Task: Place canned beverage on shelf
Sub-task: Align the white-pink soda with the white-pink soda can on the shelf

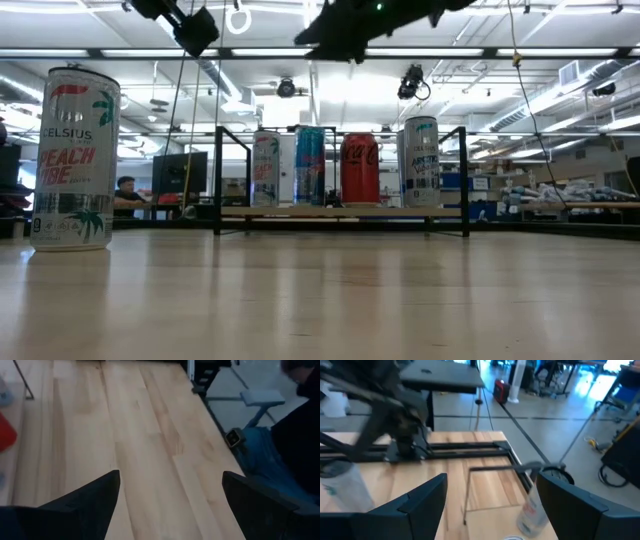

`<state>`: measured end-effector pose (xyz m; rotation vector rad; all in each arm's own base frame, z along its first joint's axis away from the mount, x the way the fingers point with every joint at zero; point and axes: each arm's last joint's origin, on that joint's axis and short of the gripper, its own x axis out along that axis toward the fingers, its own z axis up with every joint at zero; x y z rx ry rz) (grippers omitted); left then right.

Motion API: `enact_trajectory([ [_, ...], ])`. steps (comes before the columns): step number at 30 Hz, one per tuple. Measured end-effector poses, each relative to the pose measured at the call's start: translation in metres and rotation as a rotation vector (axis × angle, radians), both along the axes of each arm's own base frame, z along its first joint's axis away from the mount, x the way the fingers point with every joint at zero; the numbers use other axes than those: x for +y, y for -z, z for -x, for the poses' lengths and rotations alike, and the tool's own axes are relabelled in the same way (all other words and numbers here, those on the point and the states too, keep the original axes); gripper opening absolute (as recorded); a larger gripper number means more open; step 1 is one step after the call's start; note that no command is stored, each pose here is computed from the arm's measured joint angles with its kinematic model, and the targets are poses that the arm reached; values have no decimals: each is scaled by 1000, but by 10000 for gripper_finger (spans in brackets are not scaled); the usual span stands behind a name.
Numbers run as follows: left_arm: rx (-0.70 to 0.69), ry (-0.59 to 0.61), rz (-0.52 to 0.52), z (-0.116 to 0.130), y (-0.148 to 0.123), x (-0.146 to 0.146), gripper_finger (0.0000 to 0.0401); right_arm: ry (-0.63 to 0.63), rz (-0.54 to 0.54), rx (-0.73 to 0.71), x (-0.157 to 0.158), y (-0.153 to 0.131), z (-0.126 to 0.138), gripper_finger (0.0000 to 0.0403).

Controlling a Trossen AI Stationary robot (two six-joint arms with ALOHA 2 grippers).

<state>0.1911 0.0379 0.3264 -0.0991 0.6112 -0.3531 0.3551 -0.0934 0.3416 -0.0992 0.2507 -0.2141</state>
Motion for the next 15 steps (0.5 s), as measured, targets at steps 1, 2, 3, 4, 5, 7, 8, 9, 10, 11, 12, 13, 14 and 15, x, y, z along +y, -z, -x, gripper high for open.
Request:
enact_trajectory([
  [1,17,-8,-1,0,1,-3,354,-9,3,-10,4,-4,3,316],
  [2,34,-14,-4,0,2,-5,354,-16,5,-19,7,-9,6,316],
  [3,58,-24,-7,0,3,-8,354,-24,7,-26,11,-14,9,316],
  [4,82,-31,-17,0,5,-11,354,-31,9,-36,15,-19,13,316],
  [5,101,-41,-26,1,6,-14,354,-38,10,-40,18,-23,17,316],
  [7,136,-56,-39,1,8,-20,354,-53,11,-48,25,-31,24,316],
  [8,146,-61,-41,1,8,-22,354,-59,11,-47,28,-34,28,316],
  [9,153,-65,-39,1,8,-25,354,-65,11,-49,30,-37,31,316],
  [10,157,-66,-36,1,8,-27,354,-72,11,-52,33,-40,35,316],
  [11,165,-71,-29,1,8,-30,354,-77,12,-55,36,-43,38,315],
  [12,170,-72,-28,1,9,-32,354,-83,12,-55,38,-45,40,315],
  [13,177,-75,-24,1,9,-34,354,-89,10,-51,41,-46,42,315],
  [14,184,-76,-25,1,9,-36,354,-95,9,-46,43,-47,44,315],
  [15,194,-81,-18,1,9,-38,354,-100,6,-35,45,-47,45,315],
])
